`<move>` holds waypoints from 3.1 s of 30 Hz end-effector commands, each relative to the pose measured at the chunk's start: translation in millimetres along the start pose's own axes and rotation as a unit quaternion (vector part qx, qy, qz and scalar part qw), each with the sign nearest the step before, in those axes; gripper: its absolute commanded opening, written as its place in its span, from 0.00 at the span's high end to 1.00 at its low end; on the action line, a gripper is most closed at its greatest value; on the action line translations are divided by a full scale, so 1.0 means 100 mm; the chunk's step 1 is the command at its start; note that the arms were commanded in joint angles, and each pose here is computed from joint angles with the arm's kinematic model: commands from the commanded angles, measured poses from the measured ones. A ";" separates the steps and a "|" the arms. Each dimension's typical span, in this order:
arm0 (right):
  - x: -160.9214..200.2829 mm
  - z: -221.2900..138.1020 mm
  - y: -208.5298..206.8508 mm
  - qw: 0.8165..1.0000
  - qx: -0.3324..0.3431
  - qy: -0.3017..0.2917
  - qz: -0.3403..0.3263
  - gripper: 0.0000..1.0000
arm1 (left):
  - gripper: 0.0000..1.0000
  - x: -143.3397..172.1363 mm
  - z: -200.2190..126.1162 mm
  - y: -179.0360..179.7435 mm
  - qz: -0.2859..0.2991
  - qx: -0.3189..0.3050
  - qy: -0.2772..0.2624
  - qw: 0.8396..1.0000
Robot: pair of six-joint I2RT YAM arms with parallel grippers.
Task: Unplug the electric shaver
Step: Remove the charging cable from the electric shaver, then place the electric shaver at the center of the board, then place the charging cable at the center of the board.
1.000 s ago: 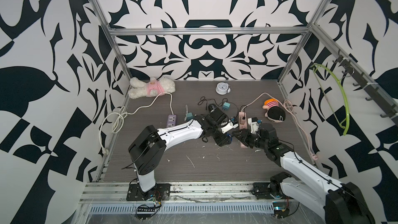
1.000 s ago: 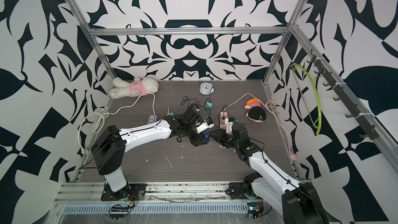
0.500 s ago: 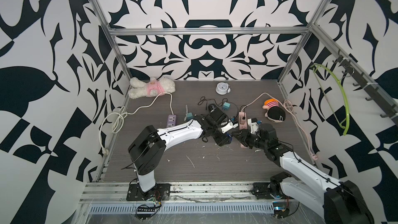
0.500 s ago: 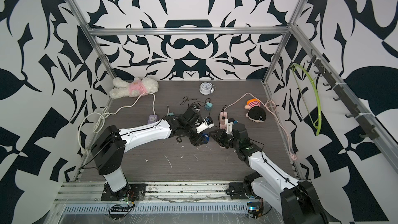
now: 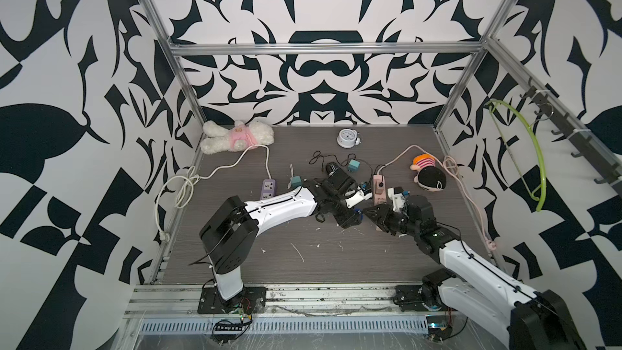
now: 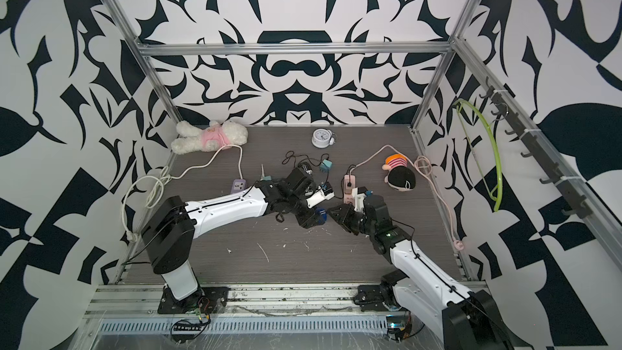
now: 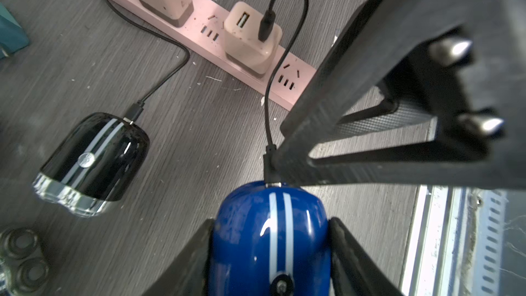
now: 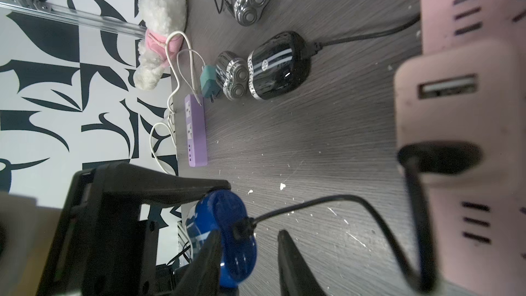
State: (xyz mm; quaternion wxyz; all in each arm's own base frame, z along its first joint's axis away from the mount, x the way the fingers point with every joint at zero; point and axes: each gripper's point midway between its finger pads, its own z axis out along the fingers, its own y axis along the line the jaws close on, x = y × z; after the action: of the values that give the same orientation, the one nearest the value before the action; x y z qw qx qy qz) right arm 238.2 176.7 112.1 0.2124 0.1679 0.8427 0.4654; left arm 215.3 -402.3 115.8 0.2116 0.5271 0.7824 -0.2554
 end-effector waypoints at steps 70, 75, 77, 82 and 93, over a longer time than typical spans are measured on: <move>-0.12 -0.18 -0.52 0.980 0.175 0.013 -0.093 1.00 | 0.52 1.26 -0.04 1.16 -0.302 -0.180 0.073 0.933; -0.14 -0.22 -0.58 0.975 0.198 0.012 -0.100 1.00 | 0.51 1.42 -0.13 1.29 -0.340 -0.193 0.068 0.918; -0.15 -0.23 -0.58 0.974 0.203 0.012 -0.102 1.00 | 0.51 1.47 -0.16 1.33 -0.351 -0.196 0.070 0.913; -0.16 -0.25 -0.60 0.971 0.216 0.012 -0.105 1.00 | 0.48 1.58 -0.20 1.41 -0.369 -0.215 0.079 0.901; -0.22 -0.32 -0.54 0.968 0.222 -0.003 -0.118 0.66 | 0.21 1.58 -0.29 1.51 -0.396 -0.229 0.067 0.887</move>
State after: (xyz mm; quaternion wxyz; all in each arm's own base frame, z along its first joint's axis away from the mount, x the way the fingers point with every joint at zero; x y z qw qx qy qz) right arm 224.8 115.5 65.9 0.1947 0.1202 0.9440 0.2376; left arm 311.2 -241.9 28.2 0.1843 0.1405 0.9654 -0.1199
